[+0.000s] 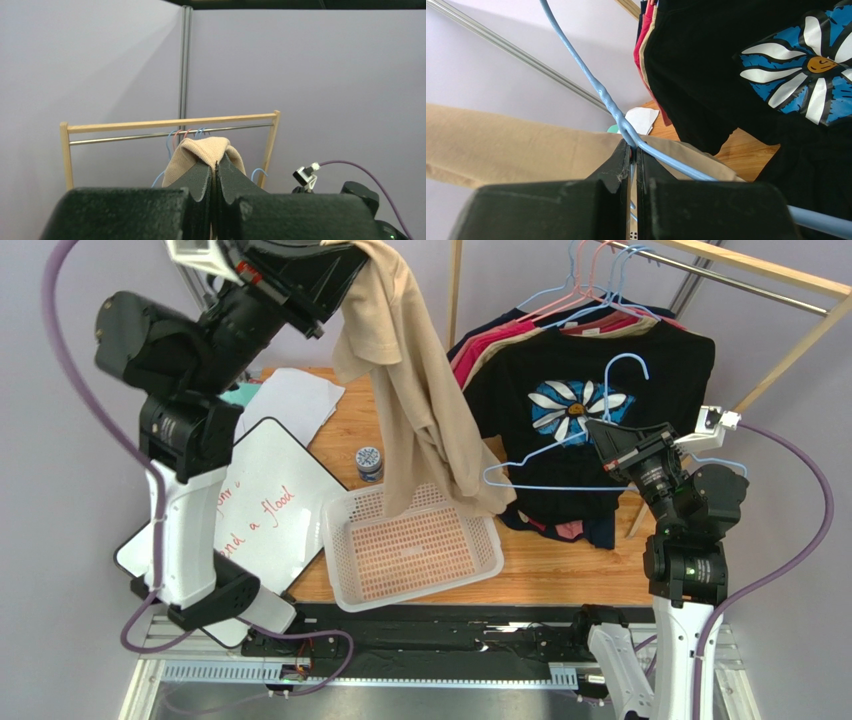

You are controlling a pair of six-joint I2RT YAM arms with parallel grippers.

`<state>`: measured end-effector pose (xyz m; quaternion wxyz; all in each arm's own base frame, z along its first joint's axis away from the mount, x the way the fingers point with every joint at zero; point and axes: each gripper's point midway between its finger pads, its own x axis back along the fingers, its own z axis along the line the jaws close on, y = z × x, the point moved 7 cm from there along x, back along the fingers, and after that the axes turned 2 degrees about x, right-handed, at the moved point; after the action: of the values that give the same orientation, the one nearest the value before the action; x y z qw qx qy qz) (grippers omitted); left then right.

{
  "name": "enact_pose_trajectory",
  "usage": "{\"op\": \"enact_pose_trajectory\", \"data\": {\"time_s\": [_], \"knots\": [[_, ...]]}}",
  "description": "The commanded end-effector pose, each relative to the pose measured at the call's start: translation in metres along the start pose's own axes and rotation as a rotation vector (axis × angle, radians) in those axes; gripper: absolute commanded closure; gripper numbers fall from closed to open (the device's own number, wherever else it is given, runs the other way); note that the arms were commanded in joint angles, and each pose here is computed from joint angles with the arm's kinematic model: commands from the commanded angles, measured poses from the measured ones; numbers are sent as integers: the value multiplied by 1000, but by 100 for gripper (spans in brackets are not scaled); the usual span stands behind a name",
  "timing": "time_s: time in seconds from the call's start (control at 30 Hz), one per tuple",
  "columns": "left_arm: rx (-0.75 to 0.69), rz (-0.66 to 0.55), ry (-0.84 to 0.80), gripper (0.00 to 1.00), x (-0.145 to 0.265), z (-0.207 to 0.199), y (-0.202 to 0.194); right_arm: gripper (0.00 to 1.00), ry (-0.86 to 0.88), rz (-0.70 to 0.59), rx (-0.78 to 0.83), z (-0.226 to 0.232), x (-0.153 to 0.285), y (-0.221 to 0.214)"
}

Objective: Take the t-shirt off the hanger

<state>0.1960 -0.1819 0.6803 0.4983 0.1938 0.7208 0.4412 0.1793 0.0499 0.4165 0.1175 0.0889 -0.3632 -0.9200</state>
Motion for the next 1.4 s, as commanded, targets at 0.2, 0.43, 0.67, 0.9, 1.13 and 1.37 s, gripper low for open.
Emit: {"op": "enact_pose_trajectory", "data": {"time_s": [0.2, 0.43, 0.67, 0.9, 1.13, 1.37], "knots": [[29, -10, 0, 100, 32, -19, 7, 100, 60, -13, 20, 2, -6, 1], [118, 115, -5, 100, 59, -27, -20, 100, 56, 15, 8, -4, -13, -4], [233, 267, 58, 100, 73, -6, -90, 100, 61, 23, 1, -6, -14, -5], [393, 393, -97, 100, 31, -4, -130, 100, 54, 27, 2, -8, -14, -7], [339, 418, -66, 100, 19, -4, -138, 100, 42, 34, 20, -11, -14, -9], [315, 489, 85, 100, 61, 9, -179, 100, 44, 82, -11, -24, -23, -22]]}}
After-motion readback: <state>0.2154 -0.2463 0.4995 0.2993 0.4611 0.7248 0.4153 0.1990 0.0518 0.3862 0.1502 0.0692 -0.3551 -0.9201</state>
